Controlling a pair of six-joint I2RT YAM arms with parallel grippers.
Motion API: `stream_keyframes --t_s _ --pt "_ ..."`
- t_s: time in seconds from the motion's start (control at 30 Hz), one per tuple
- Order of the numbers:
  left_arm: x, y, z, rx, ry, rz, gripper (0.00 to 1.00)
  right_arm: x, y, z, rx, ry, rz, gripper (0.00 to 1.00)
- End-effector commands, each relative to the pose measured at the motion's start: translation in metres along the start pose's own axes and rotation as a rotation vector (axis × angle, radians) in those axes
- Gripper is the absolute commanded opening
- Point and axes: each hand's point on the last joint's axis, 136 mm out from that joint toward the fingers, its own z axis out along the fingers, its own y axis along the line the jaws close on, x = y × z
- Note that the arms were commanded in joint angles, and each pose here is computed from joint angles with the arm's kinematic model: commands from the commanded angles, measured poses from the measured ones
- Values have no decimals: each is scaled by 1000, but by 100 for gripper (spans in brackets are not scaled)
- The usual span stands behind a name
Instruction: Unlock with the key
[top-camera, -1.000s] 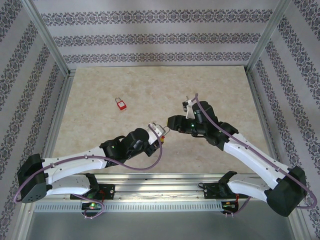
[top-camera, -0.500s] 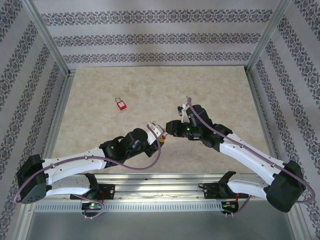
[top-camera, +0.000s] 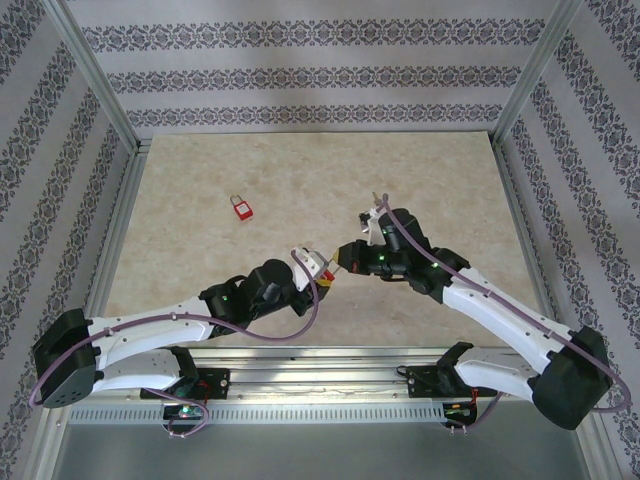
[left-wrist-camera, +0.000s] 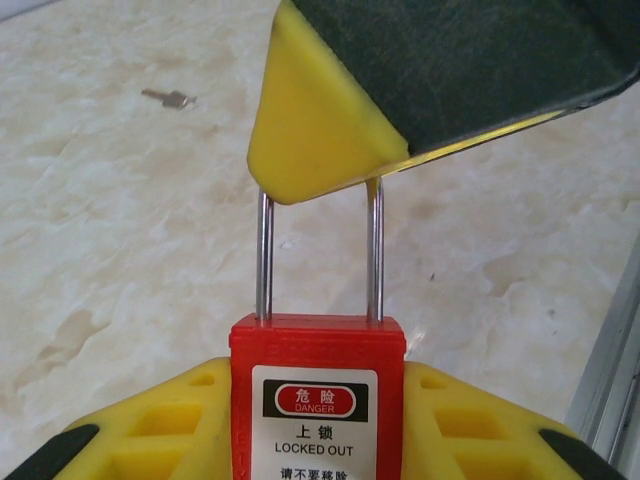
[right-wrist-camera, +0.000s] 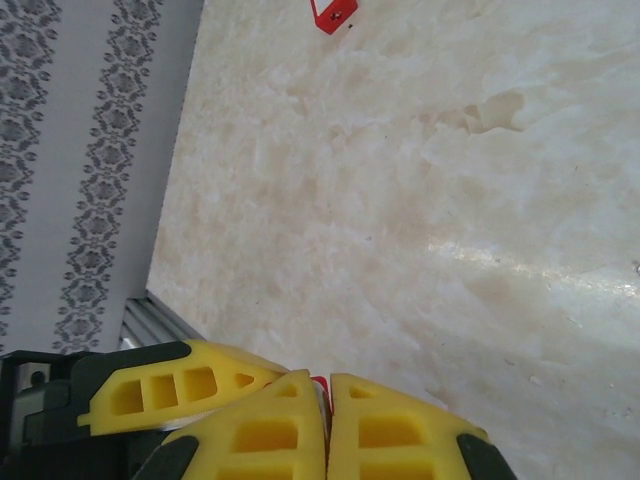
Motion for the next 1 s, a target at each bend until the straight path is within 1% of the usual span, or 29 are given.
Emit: stream_keyframes --t_s 0.0,0.1,0.17,0.53,0.7,0.73,0.77,0.8,0.83,0.87,0.9,0.97 --pt "38 8 -2 -20 89 -25 0 -39 -15 -27 63 -157 51 0" --pt "50 8 0 -17 111 -43 0 -43 -12 -31 50 -162 50 0" --pt "53 7 -1 -12 115 -46 0 -43 -12 -30 50 -160 50 0" --pt "43 -1 0 29 110 -30 0 -41 -6 -33 22 -149 18 0" --pt "40 13 -3 -51 96 -8 0 -44 -28 -33 66 -180 128 0" --pt "37 13 -2 -53 90 0 0 -44 -31 -31 68 -182 148 6" --pt "33 11 -2 -51 87 16 0 -44 -29 -29 59 -176 151 19" --pt "29 10 -2 -52 84 31 0 -43 -27 -27 49 -165 148 34" --pt "26 8 -1 -43 85 43 0 -43 -25 -27 47 -157 140 46" --pt "23 5 -1 -31 81 57 0 -43 -26 -28 56 -158 129 52" --pt "21 3 0 -19 82 66 0 -44 -27 -30 66 -166 125 55" --pt "17 1 1 -9 89 88 0 -46 -27 -35 68 -180 105 58"
